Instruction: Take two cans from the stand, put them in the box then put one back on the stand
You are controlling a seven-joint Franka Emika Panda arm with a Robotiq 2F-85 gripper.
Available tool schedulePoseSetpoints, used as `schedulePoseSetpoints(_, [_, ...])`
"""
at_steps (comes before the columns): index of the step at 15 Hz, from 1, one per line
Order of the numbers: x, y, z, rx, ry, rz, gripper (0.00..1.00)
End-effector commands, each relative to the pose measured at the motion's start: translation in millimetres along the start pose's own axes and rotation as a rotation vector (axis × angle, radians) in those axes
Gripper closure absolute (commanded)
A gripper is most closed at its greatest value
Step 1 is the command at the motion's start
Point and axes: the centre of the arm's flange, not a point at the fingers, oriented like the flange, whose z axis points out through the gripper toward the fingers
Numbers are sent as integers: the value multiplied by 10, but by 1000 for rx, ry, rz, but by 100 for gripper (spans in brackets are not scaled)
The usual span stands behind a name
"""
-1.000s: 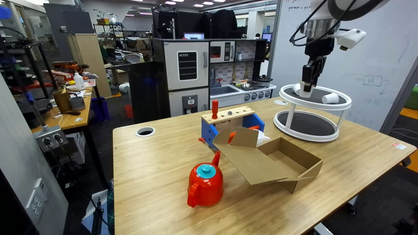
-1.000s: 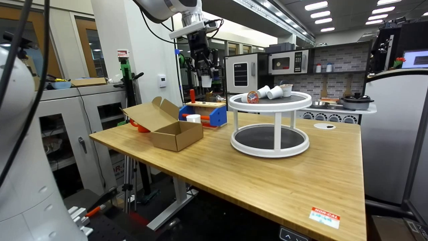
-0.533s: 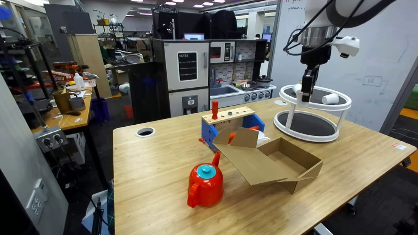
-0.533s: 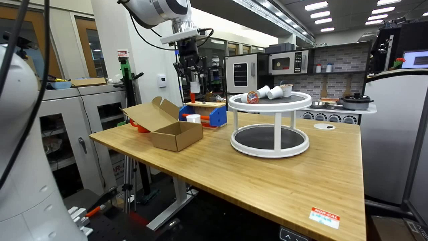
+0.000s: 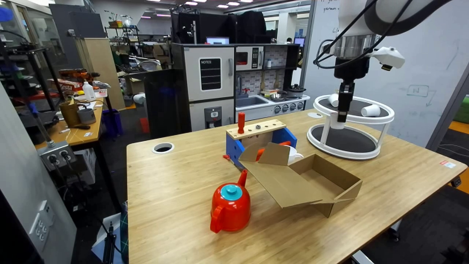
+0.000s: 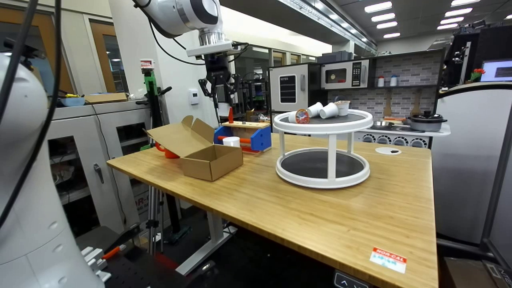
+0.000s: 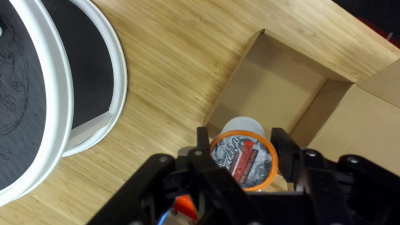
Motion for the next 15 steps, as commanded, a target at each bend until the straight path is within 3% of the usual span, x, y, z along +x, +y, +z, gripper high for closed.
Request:
schedulePoseSetpoints(1, [-101, 0, -11, 111, 9, -66, 73])
schedulePoseSetpoints(4, [-99, 22, 102, 173, -12, -92, 73])
schedulePoseSetpoints(8, [-40, 90, 459, 69, -50, -55, 73])
schedulePoseSetpoints(12, [-16, 69, 666, 27, -88, -46, 73])
schedulePoseSetpoints(15, [6, -36, 616, 13, -76, -59, 73])
